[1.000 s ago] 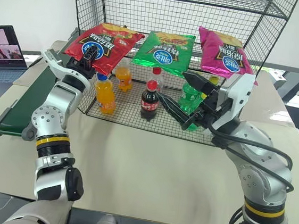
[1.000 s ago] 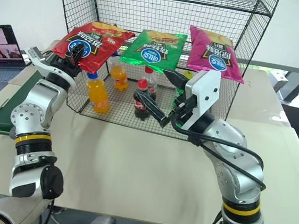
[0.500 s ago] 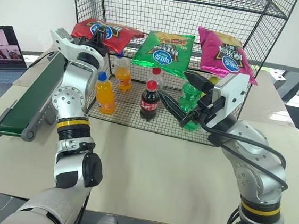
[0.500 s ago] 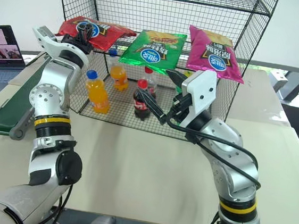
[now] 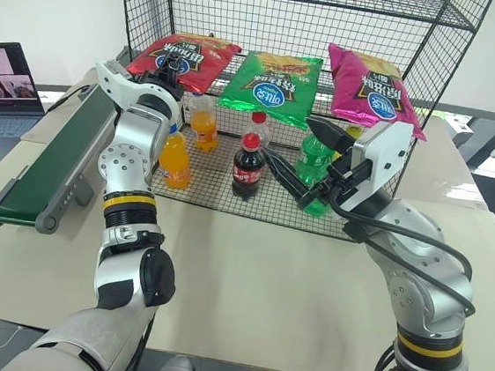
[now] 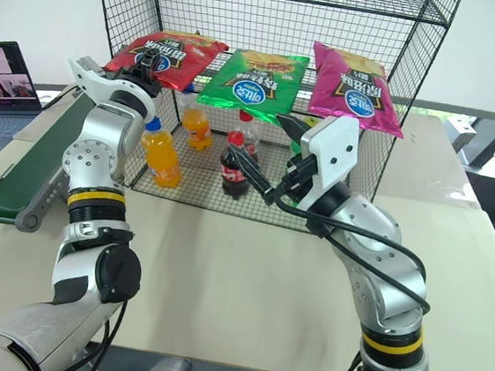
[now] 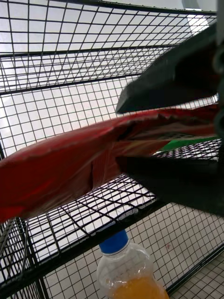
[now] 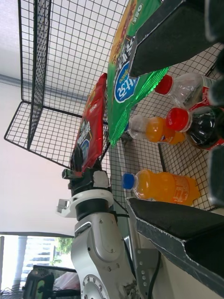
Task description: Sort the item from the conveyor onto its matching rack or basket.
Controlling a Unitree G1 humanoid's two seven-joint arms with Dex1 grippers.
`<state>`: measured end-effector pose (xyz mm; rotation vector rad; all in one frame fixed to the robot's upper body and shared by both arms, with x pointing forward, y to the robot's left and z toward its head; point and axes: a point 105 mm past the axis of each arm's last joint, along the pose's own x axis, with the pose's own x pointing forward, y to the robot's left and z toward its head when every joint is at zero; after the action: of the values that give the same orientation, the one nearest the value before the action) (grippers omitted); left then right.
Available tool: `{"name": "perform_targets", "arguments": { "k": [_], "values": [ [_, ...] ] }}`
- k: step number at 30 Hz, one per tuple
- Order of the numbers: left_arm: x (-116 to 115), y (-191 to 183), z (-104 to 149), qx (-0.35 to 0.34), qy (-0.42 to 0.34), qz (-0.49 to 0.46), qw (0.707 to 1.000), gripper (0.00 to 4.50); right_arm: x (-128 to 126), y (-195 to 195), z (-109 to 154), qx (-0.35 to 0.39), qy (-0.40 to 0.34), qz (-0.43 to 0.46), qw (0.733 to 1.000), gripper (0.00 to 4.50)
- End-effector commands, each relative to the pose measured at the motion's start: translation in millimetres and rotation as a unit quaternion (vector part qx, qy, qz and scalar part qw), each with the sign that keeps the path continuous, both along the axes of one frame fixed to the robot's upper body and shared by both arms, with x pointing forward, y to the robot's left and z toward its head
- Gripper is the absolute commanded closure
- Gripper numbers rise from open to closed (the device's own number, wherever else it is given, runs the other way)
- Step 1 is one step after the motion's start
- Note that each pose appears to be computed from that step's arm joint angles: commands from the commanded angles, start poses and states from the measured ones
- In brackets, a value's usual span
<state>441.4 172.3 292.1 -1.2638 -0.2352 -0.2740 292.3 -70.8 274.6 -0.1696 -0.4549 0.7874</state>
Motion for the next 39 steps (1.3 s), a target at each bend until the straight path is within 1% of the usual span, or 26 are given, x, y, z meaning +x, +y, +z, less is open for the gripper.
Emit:
{"name": "perform_targets", "arguments": {
  "k": [1,3,4,9,15,18,20,21,22,24,27,29,30,31,33,34,37,39],
  "values": [
    [-12,1,18,0.013,-0.034,0.001,0.999,1.00,-8,0,10,0.005,-0.024,0.005,1.000,0.00],
    [-16,2,17,0.020,-0.034,0.003,0.999,0.27,-8,0,9,0.005,-0.023,0.006,1.000,0.00],
    [-18,3,17,0.023,-0.033,0.005,0.999,0.11,-8,0,9,0.004,-0.023,0.006,1.000,0.00],
    [-35,7,9,0.028,-0.017,0.012,0.999,0.11,-8,2,9,0.005,-0.022,0.011,1.000,0.00],
    [-62,10,-2,0.039,0.007,0.010,0.999,0.11,-8,3,6,0.005,-0.017,0.018,1.000,0.00],
    [-83,7,-10,0.128,-0.002,-0.027,0.991,0.11,-8,1,1,0.000,-0.009,0.019,1.000,0.00],
    [-99,10,-26,0.246,-0.002,-0.045,0.968,0.11,-9,-4,-8,-0.010,0.000,0.015,1.000,0.00],
    [-104,10,-32,0.287,0.001,-0.054,0.956,0.11,-9,-6,-11,-0.013,0.002,0.014,1.000,0.00],
    [-111,10,-49,0.374,0.010,-0.061,0.925,0.11,-10,-10,-19,-0.020,0.011,0.006,1.000,0.00],
    [-122,10,-78,0.479,0.027,-0.079,0.874,0.11,-11,-18,-35,-0.032,0.028,-0.010,0.999,0.00],
    [-129,11,-106,0.562,0.027,-0.082,0.823,0.11,-12,-26,-55,-0.066,0.038,-0.047,0.996,0.00],
    [-128,11,-128,0.625,0.014,-0.071,0.777,0.11,-8,-39,-76,-0.077,0.060,-0.107,0.989,0.00],
    [-128,11,-139,0.649,0.013,-0.070,0.758,0.11,-8,-43,-88,-0.082,0.079,-0.127,0.985,0.00],
    [-128,9,-148,0.664,0.010,-0.073,0.744,0.11,-10,-45,-100,-0.089,0.093,-0.142,0.981,0.00],
    [-128,6,-158,0.684,-0.009,-0.077,0.726,0.11,-14,-49,-115,-0.090,0.114,-0.160,0.976,0.00],
    [-128,5,-160,0.688,-0.017,-0.077,0.722,0.11,-15,-50,-118,-0.089,0.117,-0.165,0.975,0.00],
    [-125,3,-174,0.698,-0.024,-0.082,0.711,0.11,-20,-58,-137,-0.088,0.143,-0.197,0.966,0.00],
    [-123,2,-181,0.701,-0.025,-0.083,0.708,0.11,-22,-63,-143,-0.089,0.149,-0.213,0.961,0.00]
  ]
}}
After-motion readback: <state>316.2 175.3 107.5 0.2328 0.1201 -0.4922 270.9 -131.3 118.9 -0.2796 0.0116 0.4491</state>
